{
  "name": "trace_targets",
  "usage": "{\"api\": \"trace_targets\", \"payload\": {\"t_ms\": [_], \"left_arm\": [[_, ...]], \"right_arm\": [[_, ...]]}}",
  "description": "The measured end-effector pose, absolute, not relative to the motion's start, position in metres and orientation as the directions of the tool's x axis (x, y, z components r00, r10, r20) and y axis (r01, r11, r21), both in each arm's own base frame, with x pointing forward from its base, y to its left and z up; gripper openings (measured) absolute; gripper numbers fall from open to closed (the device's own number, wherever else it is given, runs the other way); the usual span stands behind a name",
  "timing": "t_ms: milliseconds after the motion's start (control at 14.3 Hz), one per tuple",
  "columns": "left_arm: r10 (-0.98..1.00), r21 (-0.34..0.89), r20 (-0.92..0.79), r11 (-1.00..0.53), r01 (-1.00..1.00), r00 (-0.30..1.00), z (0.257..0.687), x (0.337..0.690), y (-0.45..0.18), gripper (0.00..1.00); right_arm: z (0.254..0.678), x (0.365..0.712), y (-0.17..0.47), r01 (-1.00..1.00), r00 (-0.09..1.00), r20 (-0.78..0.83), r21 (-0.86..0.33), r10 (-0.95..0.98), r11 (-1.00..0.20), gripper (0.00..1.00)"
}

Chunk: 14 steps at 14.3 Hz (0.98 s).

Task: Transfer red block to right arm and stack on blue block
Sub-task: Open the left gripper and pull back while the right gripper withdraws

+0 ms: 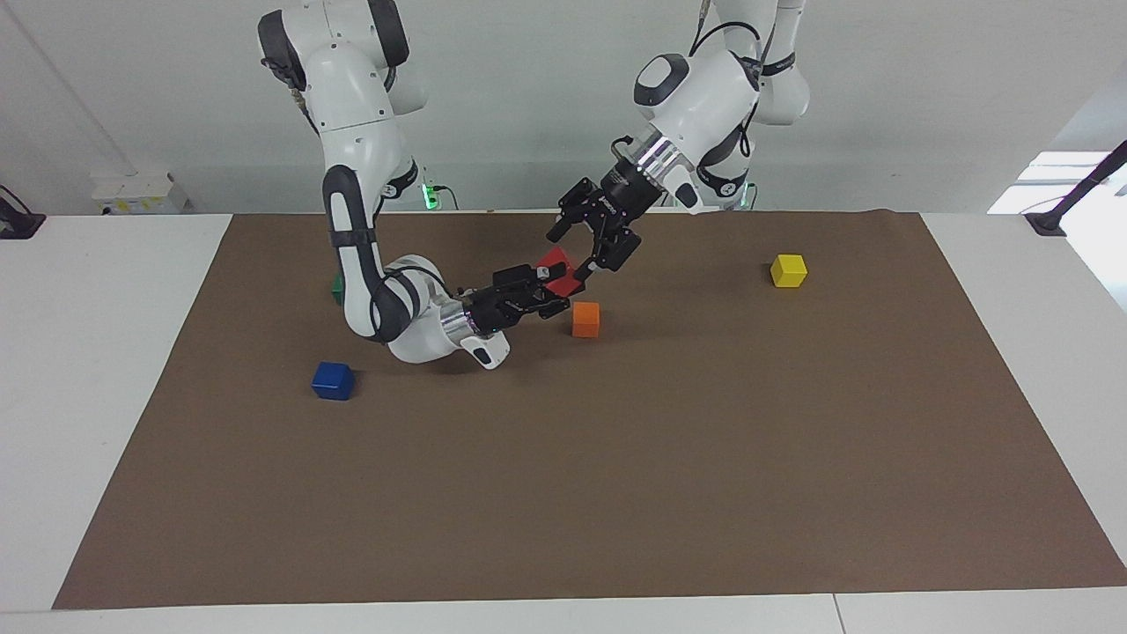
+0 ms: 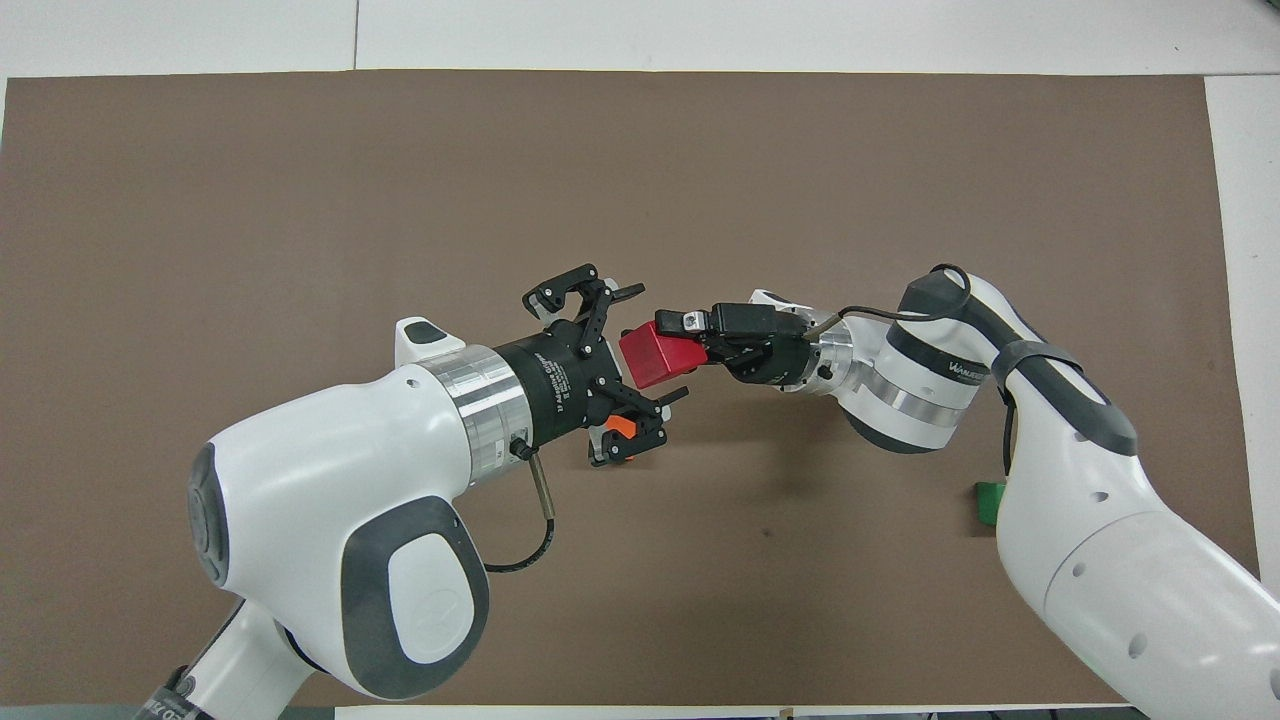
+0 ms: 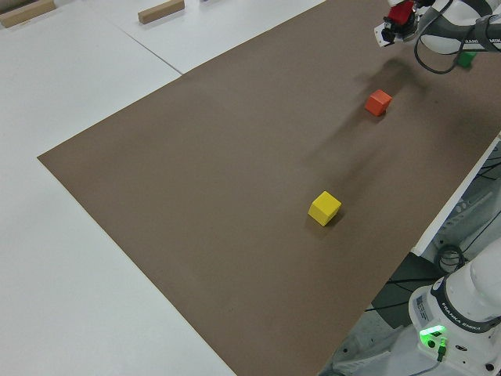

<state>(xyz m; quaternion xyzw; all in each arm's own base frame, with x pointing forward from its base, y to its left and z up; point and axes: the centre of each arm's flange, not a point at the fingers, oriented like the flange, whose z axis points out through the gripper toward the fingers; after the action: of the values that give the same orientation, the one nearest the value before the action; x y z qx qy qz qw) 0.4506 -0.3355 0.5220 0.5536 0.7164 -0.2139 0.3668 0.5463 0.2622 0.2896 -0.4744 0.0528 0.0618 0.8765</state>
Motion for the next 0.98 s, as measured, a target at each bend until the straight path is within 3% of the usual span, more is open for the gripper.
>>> {"api": "trace_targets", "payload": {"t_ms": [350,560,980], "left_arm": [[0.675,0.087,-0.735,0.182,0.98,-0.06,0.535,0.465,-0.269,1.0],[0.744,0.121,-0.667,0.147,0.982,-0.029,0.532,0.482,-0.223,1.0],[0.869,0.197,-0.468,-0.071,0.978,0.157,0.516,0.501,-0.126,1.0]], "right_arm": [[0.294,0.549,0.262,-0.181,0.983,-0.176,-0.83,0.061,0.527,0.56],[0.321,0.557,0.258,-0.231,0.971,-0.235,-0.85,0.051,0.473,0.56],[0.428,0.569,0.218,-0.355,0.933,-0.358,-0.93,-0.03,0.092,0.56]]}}
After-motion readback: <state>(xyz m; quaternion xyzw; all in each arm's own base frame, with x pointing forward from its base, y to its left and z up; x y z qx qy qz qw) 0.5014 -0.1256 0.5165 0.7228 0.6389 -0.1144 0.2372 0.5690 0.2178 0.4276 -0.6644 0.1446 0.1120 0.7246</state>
